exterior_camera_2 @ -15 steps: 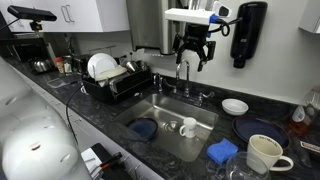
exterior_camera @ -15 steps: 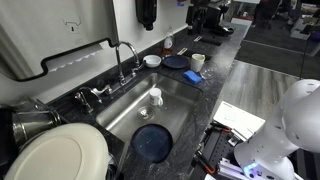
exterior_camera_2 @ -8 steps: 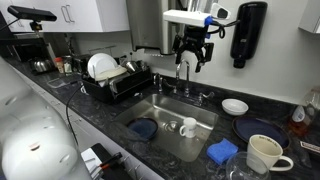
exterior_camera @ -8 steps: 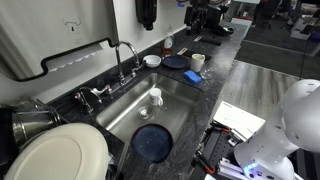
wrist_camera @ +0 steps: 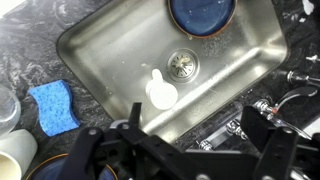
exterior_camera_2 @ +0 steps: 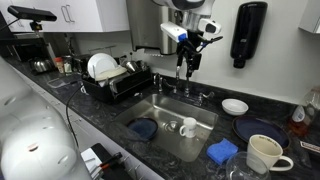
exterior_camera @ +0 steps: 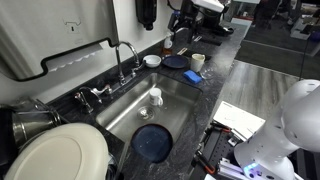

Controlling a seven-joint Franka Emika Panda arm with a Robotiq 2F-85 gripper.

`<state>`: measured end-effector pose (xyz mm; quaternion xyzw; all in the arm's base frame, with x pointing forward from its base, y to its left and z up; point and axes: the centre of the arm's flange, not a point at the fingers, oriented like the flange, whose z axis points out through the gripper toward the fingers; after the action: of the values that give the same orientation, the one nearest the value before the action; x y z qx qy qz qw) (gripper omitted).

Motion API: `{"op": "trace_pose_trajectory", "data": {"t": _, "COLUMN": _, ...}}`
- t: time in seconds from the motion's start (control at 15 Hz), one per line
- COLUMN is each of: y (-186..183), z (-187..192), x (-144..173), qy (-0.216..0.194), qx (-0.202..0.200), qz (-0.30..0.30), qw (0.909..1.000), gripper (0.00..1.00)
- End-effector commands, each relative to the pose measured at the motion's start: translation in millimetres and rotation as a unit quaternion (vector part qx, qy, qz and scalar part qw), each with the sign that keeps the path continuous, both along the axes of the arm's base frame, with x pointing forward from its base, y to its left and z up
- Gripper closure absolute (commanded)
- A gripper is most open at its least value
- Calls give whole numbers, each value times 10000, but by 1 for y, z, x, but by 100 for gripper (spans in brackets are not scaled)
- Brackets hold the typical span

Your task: Turn on the faucet

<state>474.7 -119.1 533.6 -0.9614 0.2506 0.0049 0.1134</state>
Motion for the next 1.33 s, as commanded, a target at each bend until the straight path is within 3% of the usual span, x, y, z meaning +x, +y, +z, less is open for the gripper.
{"op": "trace_pose_trajectory", "data": {"t": 0.0, "y": 31, "z": -25, "x": 12, "qy": -348, "qx": 172, "qz": -924, "qw": 9950, "gripper": 0}}
{"op": "trace_pose_trajectory", "data": {"t": 0.33, "y": 52, "z": -36, "x": 31, "qy": -911, "qx": 51, "qz": -2262, "qw": 9698, "gripper": 0}}
{"op": "trace_pose_trajectory", "data": {"t": 0.67, "y": 49, "z": -47, "x": 49, "qy": -1606, "qx": -168, "qz": -3373, "qw": 9275, "gripper": 0}}
{"op": "trace_pose_trajectory", "data": {"t": 0.73, "y": 50, "z": -46, "x": 49, "qy": -1620, "qx": -140, "qz": -3355, "qw": 9279, "gripper": 0}}
{"op": "trace_pose_trajectory", "data": {"t": 0.8, "y": 49, "z": -35, "x": 44, "qy": -1537, "qx": -53, "qz": -3168, "qw": 9360, "gripper": 0}}
{"op": "trace_pose_trajectory", "data": {"t": 1.27, "y": 48, "z": -50, "x": 56, "qy": -1505, "qx": -102, "qz": -3326, "qw": 9309, "gripper": 0}}
